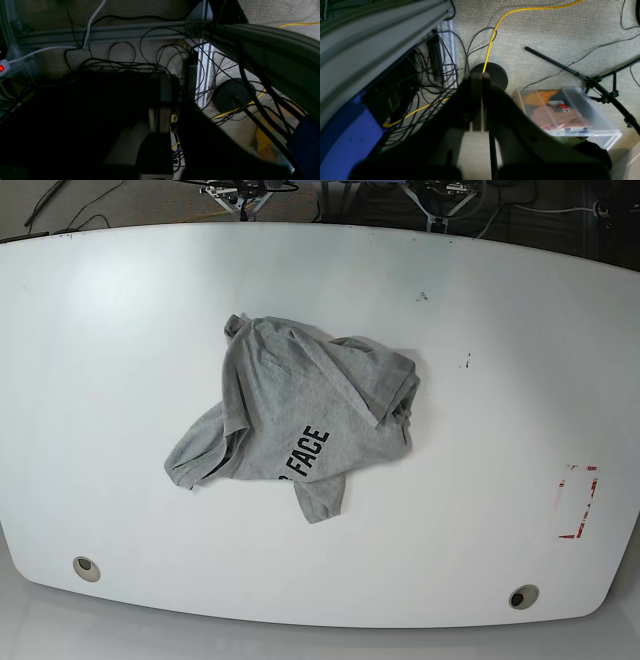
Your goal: Layout the t-shirt on the table in an organized manner, then fold the t-shirt properly
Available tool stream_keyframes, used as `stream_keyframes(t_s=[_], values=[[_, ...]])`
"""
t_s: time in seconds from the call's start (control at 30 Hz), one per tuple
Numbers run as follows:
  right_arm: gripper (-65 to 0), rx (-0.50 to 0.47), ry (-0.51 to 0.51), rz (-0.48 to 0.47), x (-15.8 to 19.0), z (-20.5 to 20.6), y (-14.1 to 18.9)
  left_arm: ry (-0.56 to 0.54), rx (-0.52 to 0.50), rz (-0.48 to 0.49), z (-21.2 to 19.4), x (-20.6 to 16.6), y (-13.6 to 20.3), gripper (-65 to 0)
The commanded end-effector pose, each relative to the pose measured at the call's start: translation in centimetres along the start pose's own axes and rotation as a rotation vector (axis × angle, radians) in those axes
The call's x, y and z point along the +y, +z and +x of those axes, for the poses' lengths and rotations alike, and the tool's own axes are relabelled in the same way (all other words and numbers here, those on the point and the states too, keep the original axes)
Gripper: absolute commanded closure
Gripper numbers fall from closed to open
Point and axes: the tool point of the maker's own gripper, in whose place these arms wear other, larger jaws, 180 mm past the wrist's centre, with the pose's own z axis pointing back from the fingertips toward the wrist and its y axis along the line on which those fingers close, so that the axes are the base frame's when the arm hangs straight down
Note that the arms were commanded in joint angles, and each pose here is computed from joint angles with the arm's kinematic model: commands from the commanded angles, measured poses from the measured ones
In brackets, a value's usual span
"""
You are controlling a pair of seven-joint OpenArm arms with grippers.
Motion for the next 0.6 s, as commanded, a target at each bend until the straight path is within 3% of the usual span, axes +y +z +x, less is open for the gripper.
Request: stream_keyframes(t_s=[0.0,0.57], values=[[-0.1,0.002,-0.001,0.001,-0.07,-0.13,0.01,-0.001,0.004,0.001,-0.14,-0.13,0.01,-0.6],[-0.3,0.003,0.001,-0.002,-0.15,-0.27,0.03,-0.003,0.006,0.002,-0.33,-0.11,0.05,-0.5]])
